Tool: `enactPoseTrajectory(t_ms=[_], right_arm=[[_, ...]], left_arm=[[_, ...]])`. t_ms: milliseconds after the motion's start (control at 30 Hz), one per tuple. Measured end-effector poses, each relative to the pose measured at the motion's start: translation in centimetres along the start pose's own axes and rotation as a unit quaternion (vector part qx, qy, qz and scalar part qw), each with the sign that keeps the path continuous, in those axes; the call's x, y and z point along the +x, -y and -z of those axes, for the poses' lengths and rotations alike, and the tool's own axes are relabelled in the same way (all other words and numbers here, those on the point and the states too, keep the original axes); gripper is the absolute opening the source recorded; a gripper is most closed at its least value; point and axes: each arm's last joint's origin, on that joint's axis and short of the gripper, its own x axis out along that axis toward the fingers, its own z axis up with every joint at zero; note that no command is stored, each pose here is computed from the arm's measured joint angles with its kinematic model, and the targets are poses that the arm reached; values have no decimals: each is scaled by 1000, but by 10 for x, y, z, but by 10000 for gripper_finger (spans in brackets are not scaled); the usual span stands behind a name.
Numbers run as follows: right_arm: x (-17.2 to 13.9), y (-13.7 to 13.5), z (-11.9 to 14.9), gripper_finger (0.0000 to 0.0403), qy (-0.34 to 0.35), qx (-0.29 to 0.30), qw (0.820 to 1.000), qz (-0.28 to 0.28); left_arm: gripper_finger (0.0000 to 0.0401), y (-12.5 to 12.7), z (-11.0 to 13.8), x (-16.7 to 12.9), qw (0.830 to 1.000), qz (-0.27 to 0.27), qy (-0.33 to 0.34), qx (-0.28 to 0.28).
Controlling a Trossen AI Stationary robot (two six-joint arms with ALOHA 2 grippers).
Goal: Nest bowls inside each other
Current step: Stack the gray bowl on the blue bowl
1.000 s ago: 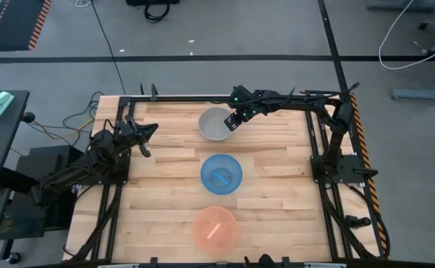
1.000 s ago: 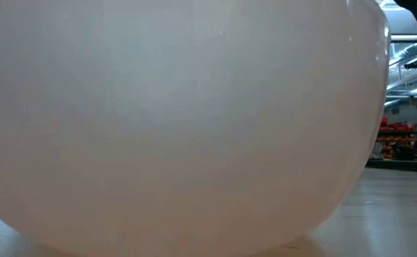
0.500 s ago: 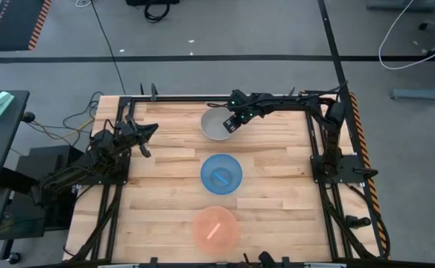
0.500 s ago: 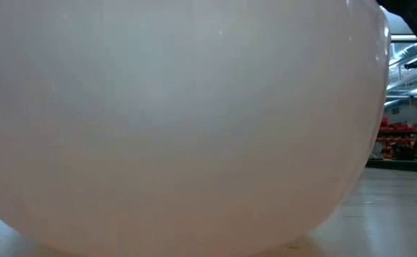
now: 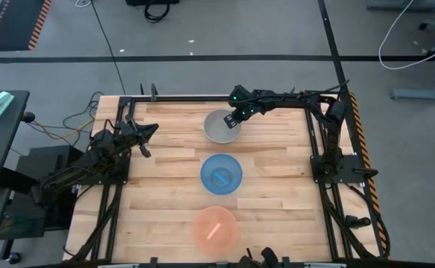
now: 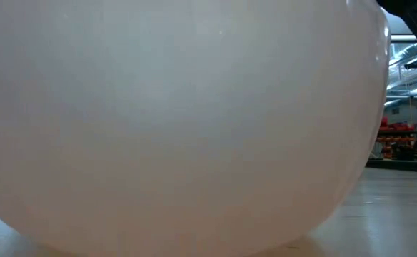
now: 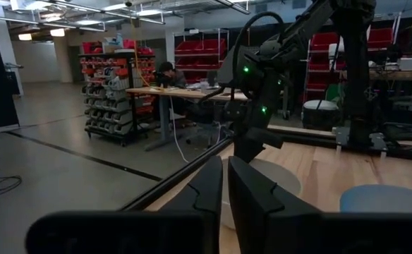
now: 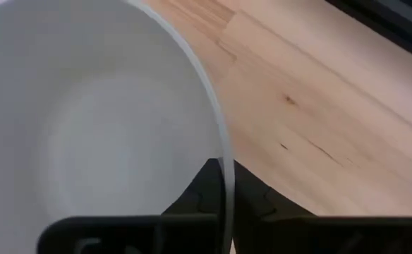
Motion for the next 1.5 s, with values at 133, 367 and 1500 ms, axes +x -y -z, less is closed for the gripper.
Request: enactPoseTrajectory(t_ms=[133, 367, 1500], right_arm=[[0, 2, 0, 15, -3, -1, 1000, 3], [-7, 4, -2, 7, 5, -27, 1000, 6], [-149, -72, 42, 4, 99, -124, 984, -78]], left_arm=[[24, 0, 0, 0, 1000, 0, 0, 0], [29, 0, 0, 0, 1000, 0, 0, 0], [17, 0, 0, 0, 1000, 0, -1, 0]])
